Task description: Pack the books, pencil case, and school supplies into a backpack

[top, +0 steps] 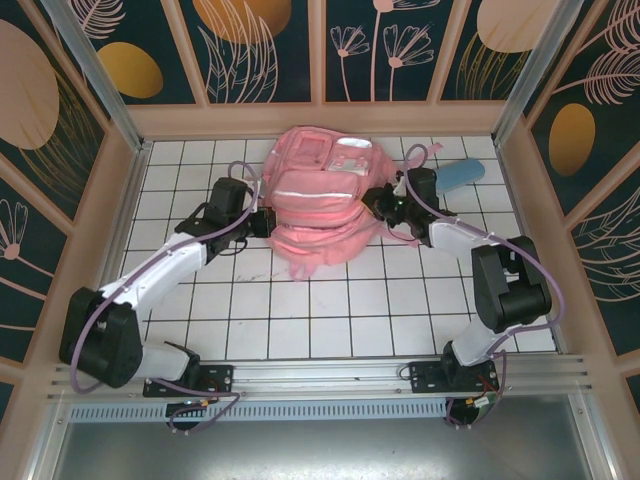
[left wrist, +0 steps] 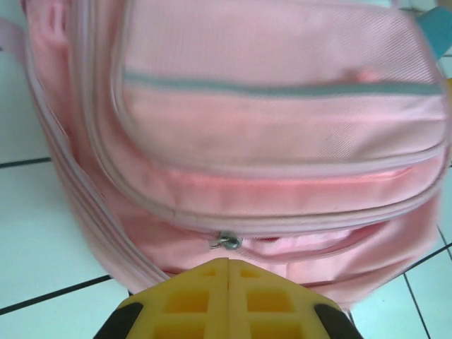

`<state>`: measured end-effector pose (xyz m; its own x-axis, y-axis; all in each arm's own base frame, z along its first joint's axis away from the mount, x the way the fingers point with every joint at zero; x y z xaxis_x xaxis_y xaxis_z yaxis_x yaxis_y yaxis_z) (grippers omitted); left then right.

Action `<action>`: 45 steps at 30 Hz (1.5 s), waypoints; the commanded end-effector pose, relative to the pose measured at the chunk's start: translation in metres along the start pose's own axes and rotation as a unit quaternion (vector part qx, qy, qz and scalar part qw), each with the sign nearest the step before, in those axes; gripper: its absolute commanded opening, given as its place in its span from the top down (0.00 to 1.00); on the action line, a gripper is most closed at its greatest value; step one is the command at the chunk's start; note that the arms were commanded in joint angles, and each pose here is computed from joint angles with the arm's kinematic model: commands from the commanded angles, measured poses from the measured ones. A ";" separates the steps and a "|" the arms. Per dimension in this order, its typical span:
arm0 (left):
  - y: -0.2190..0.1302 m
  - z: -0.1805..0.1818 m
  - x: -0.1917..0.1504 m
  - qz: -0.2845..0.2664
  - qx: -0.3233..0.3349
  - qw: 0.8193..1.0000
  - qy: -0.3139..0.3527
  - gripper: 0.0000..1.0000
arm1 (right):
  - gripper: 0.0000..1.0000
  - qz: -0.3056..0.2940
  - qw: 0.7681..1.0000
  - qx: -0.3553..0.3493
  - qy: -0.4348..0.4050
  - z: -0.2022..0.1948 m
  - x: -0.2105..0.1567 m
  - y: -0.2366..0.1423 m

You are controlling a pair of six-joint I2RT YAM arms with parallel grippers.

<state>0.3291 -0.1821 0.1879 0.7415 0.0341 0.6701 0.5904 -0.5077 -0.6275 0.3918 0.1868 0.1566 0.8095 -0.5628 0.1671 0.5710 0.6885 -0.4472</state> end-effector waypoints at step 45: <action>0.040 0.028 -0.016 0.005 0.052 0.998 -0.020 0.52 | 0.57 -0.095 0.943 -0.210 0.241 0.016 -0.092 0.049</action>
<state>0.3486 -0.1765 0.1439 0.7630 0.0641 0.6433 0.6093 -0.4039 -0.6824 0.3346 0.2786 0.1317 0.5391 -0.8342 -0.1161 0.4774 0.4162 -0.7739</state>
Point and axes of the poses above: each hand's point on the last joint's axis, 136 mm out from that joint toward the fingers, its own y axis out along the fingers, its own z axis along the line the jaws close on, x = y × z, the point moved 3 cm from there along -y, back along the fingers, and after that the axes turned 3 degrees about y, right-handed, at the moved point
